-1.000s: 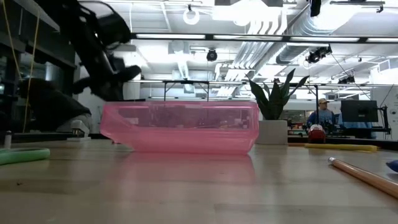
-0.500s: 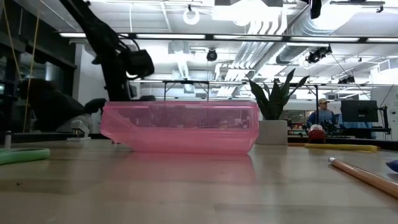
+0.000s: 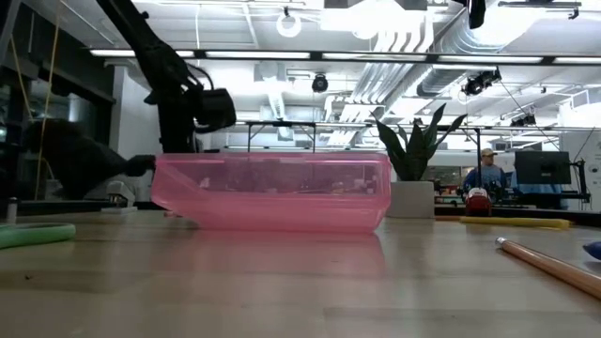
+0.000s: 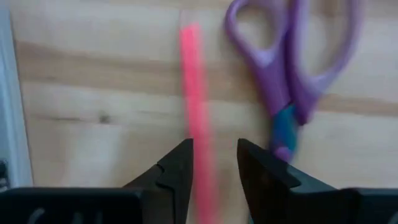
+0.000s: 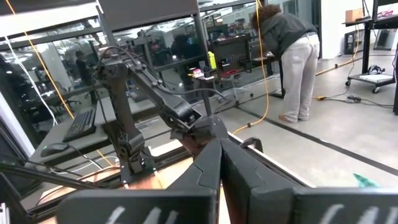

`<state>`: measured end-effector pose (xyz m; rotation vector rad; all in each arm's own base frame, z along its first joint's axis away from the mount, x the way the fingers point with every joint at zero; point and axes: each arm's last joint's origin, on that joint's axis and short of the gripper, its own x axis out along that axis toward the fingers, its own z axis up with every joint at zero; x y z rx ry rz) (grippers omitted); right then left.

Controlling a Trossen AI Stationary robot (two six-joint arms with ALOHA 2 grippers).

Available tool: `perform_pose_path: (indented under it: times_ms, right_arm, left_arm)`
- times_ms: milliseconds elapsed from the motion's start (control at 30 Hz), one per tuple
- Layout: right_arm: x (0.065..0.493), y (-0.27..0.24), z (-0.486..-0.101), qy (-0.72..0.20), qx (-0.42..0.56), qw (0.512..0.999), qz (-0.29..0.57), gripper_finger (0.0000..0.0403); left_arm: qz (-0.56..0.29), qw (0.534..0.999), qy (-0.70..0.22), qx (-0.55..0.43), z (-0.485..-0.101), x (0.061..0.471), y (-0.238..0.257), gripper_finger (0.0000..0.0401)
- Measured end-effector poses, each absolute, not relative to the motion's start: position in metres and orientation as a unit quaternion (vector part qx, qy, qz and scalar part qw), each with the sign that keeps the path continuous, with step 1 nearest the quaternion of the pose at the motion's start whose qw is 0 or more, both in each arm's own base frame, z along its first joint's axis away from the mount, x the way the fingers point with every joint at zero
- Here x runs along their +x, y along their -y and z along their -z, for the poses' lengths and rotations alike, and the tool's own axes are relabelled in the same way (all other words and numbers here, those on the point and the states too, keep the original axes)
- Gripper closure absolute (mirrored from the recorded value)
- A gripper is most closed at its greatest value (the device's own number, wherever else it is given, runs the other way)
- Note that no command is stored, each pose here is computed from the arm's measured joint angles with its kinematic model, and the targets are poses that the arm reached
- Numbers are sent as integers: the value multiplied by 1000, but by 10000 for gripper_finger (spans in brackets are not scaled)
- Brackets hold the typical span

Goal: Pick & place school supplies into a supply box
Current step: Put the pink pencil into the pink supply box

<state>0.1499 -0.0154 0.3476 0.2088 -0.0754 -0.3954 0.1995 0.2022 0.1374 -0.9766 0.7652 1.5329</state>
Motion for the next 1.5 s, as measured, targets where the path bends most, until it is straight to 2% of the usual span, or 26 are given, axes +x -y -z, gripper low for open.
perform_pose_path:
  times_ms: [200,567,933,1067,1233,1400,1500]
  right_arm:
    - [150,15,-348,38,105,974,196,402]
    - [150,15,-348,38,106,974,196,402]
    - [150,15,-348,39,114,973,196,402]
    - [150,15,-348,40,117,973,196,402]
    - [150,15,-348,43,129,971,195,402]
    - [150,15,-348,43,128,971,195,402]
    - [150,15,-348,42,127,972,195,402]
  left_arm:
    - [-661,550,-304,-409,-144,194,-206,295]
    - [-678,529,-335,-385,-142,183,-209,293]
    - [-659,511,-369,-410,-121,185,-213,295]
    - [-647,514,-379,-417,-118,188,-211,322]
    - [-632,524,-385,-423,-121,189,-210,390]
    - [-608,545,-402,-413,-134,185,-203,394]
    - [-605,582,-375,-392,-156,184,-202,397]
